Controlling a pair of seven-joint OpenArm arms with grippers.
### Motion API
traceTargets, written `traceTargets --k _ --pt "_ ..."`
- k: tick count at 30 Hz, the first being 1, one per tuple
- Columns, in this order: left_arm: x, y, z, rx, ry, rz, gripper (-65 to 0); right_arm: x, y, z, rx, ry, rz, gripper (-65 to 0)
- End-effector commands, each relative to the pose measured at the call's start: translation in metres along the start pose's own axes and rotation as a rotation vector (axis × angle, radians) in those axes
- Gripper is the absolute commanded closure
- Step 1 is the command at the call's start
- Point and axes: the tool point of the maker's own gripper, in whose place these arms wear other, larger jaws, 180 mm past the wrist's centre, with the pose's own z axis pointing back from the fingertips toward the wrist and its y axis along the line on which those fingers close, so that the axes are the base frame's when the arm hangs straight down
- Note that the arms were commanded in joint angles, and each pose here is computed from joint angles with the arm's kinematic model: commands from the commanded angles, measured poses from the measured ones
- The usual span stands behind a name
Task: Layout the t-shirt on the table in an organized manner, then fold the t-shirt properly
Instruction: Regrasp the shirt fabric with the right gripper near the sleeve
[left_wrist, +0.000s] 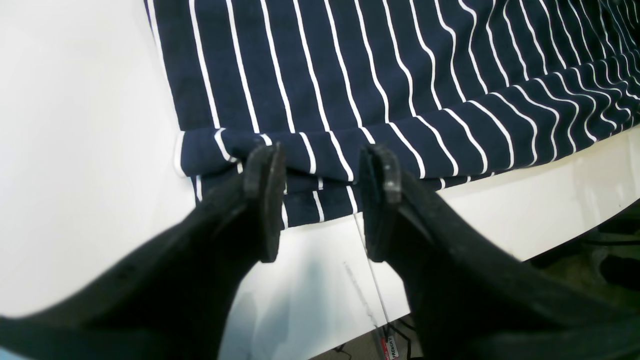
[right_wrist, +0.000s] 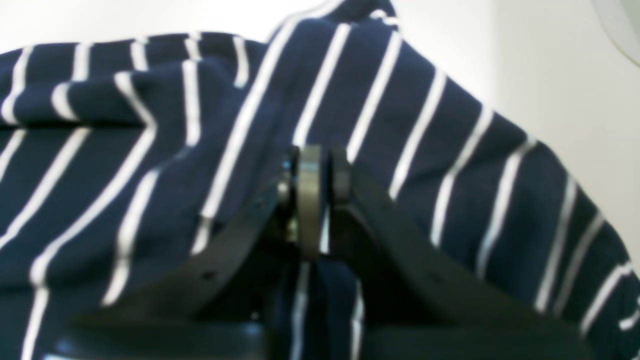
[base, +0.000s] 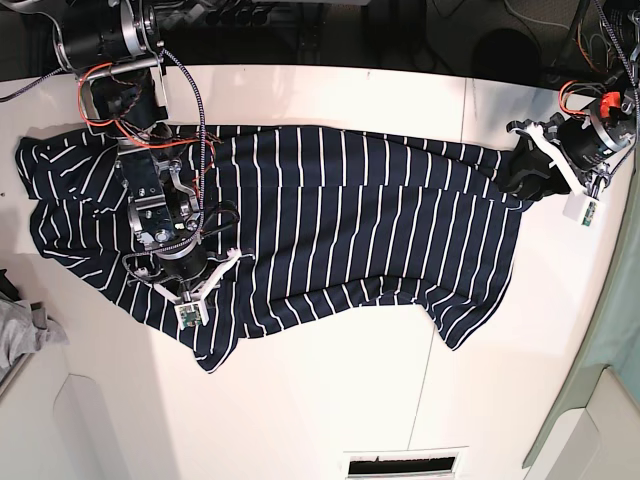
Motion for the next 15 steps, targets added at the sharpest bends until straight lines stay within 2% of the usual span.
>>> traceTargets --k 1,3,5,9,10,11,15 --pt "0.013 0.001 0.003 -0.006 -0.04 -0.018 -27.1 0.025 -0.002 -0.003 0.006 -0.062 0.003 0.0" --pt "0.013 0.001 0.003 -0.005 -0.041 -0.017 -27.1 0.025 0.0 -0.003 0.017 -0.063 0.004 -0.2" --pt "0.013 0.001 0.003 -0.005 -0.041 -0.017 -27.1 0.027 0.0 -0.003 0.016 -0.068 0.003 -5.8" --pt "0.013 0.001 0.003 -0.005 -0.041 -0.017 -27.1 0.033 0.003 -0.002 0.026 -0.084 -0.062 -32.6" --pt "0.013 0.001 0.003 -0.005 -0.04 -0.017 -27.1 0.034 0.004 -0.002 0.031 -0.086 -0.087 -37.4" --pt "0.013 0.001 0.003 -0.005 -0.041 -0.017 -27.1 0.034 0.007 -0.002 0.038 -0.087 -0.099 -40.0" --pt "0.013 0.001 0.003 -0.006 -0.041 -0.016 -27.1 0.038 0.021 -0.003 0.053 -0.09 -0.068 -40.5"
